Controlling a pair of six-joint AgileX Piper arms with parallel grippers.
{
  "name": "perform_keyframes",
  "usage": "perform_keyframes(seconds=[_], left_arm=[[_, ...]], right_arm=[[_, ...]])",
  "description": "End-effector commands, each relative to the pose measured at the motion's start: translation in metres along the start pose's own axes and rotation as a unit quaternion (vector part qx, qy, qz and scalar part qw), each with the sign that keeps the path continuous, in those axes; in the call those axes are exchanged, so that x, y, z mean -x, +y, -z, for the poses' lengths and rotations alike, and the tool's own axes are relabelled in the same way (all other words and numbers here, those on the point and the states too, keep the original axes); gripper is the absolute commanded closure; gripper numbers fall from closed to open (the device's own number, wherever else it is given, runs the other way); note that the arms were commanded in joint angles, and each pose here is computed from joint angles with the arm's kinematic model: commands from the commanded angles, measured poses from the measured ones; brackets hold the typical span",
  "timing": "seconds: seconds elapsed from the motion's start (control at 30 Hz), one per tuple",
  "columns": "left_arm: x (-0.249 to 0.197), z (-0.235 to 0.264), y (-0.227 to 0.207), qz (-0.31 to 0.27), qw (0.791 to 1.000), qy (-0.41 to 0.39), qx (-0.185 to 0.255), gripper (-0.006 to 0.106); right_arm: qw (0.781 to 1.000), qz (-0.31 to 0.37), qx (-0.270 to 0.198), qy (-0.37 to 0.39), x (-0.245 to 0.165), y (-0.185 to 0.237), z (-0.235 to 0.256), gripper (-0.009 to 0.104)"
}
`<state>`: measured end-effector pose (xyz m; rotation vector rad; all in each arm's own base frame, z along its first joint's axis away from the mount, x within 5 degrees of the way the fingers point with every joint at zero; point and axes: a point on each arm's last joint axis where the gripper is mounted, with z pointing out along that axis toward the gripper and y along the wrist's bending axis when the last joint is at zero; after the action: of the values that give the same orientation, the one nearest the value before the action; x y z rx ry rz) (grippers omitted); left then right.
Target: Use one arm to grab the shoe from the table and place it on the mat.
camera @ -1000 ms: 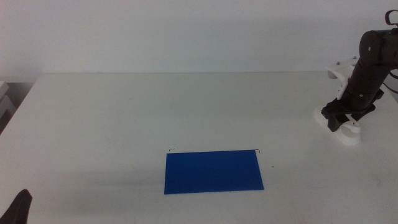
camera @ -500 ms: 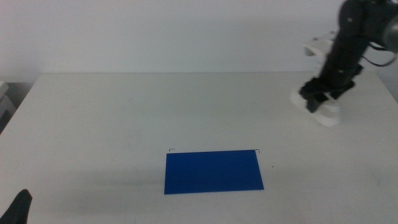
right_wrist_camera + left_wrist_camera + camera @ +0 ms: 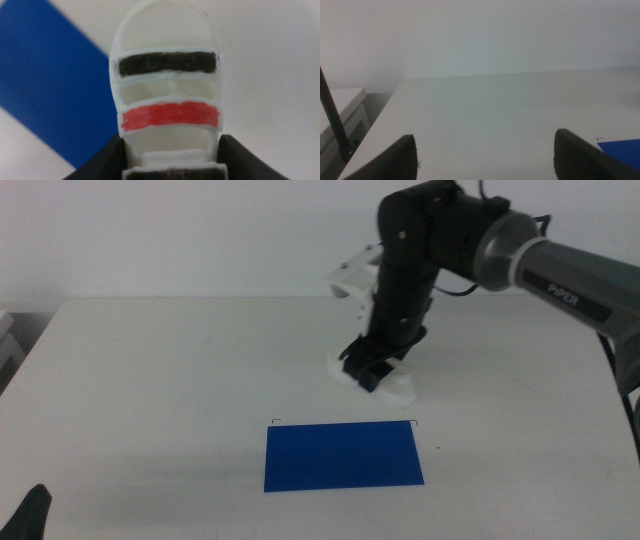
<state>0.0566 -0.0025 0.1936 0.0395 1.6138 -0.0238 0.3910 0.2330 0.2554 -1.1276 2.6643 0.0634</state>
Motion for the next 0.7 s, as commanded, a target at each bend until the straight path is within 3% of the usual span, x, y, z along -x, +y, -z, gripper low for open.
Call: perform_keyframes(seconds=[0.0,0.5,0.67], left_arm=[[0.006,0.001,0.0,0.007,0.999,-0.044,0.001,0.007],[0.006,0.001,0.0,0.007,0.999,-0.044,0.001,0.007],[0.006,0.001,0.0,0.007,0.999,-0.044,0.001,0.007]], right_arm=[[0.999,0.018,-0.008,-0.041,0.004,0.012,0.04,0.099],[0.998,0.043,0.001,-0.041,0.009,0.039,0.039,0.099],[0.991,0.128,-0.004,-0.044,0.01,0.039,0.039,0.099]])
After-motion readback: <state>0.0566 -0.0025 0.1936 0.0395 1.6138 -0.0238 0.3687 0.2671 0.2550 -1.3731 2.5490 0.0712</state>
